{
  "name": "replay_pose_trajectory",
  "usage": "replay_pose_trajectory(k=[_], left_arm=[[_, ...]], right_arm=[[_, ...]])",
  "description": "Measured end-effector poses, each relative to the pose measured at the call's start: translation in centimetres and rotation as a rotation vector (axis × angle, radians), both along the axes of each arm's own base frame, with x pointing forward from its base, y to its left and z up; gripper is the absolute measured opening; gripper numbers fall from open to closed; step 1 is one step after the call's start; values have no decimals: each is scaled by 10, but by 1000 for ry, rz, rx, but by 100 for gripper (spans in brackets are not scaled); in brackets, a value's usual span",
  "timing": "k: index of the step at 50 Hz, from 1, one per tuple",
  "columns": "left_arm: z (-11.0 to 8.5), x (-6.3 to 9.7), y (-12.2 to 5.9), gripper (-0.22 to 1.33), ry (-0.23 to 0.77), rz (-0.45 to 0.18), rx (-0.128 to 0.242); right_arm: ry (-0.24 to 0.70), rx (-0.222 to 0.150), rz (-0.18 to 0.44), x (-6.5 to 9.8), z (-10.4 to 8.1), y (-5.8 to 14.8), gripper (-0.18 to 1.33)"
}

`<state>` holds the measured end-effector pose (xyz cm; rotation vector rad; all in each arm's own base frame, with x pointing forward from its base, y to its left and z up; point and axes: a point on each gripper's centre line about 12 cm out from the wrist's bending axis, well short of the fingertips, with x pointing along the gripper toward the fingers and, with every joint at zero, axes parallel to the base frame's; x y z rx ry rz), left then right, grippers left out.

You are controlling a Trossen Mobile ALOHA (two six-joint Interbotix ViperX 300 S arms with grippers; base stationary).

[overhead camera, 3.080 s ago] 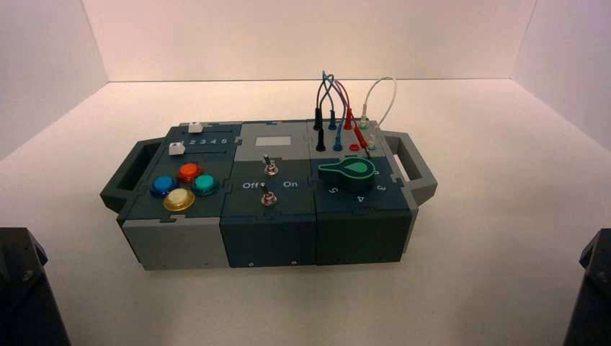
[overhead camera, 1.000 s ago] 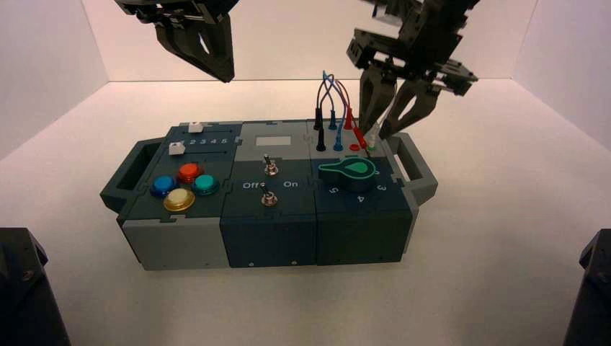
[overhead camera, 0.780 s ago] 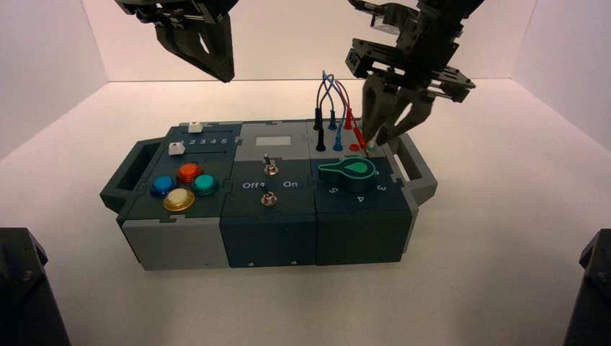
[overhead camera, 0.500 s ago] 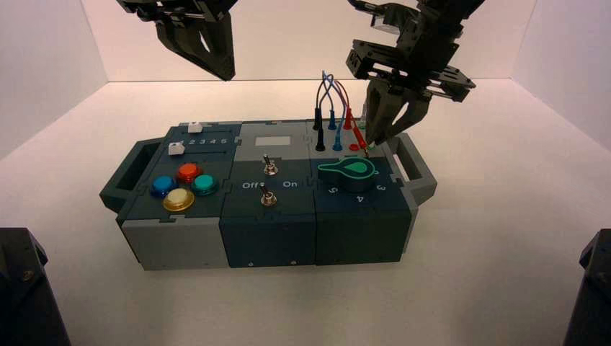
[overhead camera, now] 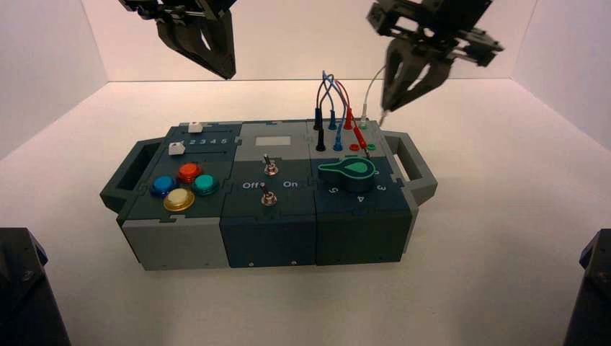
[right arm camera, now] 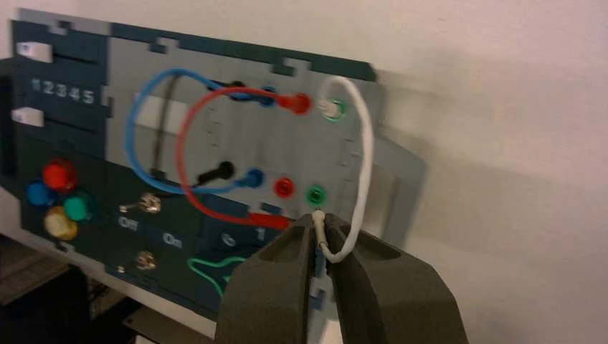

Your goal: Pull the white wire.

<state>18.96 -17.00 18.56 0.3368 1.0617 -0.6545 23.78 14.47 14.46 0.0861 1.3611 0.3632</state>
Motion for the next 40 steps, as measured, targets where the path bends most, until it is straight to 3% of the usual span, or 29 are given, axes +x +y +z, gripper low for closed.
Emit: replay_pose_trajectory(k=[4, 12, 14, 16, 17, 18, 19, 21, 27, 40], left_arm=[[0, 0, 0, -16, 1, 0, 1], [1, 0, 1, -16, -2, 1, -2], [1, 0, 0, -16, -2, 0, -2], [1, -1, 1, -16, -1, 0, -1], [1, 0, 1, -16, -2, 1, -2], [1, -1, 1, -15, -2, 0, -2], [1, 0, 0, -16, -3, 0, -3], [1, 0, 1, -15, -2, 1, -2], [0, 0, 0, -16, 2, 1, 0], [0, 1, -1, -16, 7, -1, 6]], right_arm=[[26, -27, 11, -4, -3, -4, -1], [53, -46, 35, -8, -4, -7, 2], [63, -50, 40, -9, -5, -7, 14], [68, -52, 41, -10, -5, -7, 40], [70, -52, 40, -10, -5, -7, 43], [74, -53, 42, -10, -4, -7, 66], [77, -54, 43, -11, -4, -7, 76], [81, -54, 45, -12, -3, -8, 87], [63, -44, 46, -14, 6, -8, 88], [-20, 18, 36, -32, 37, -15, 88]])
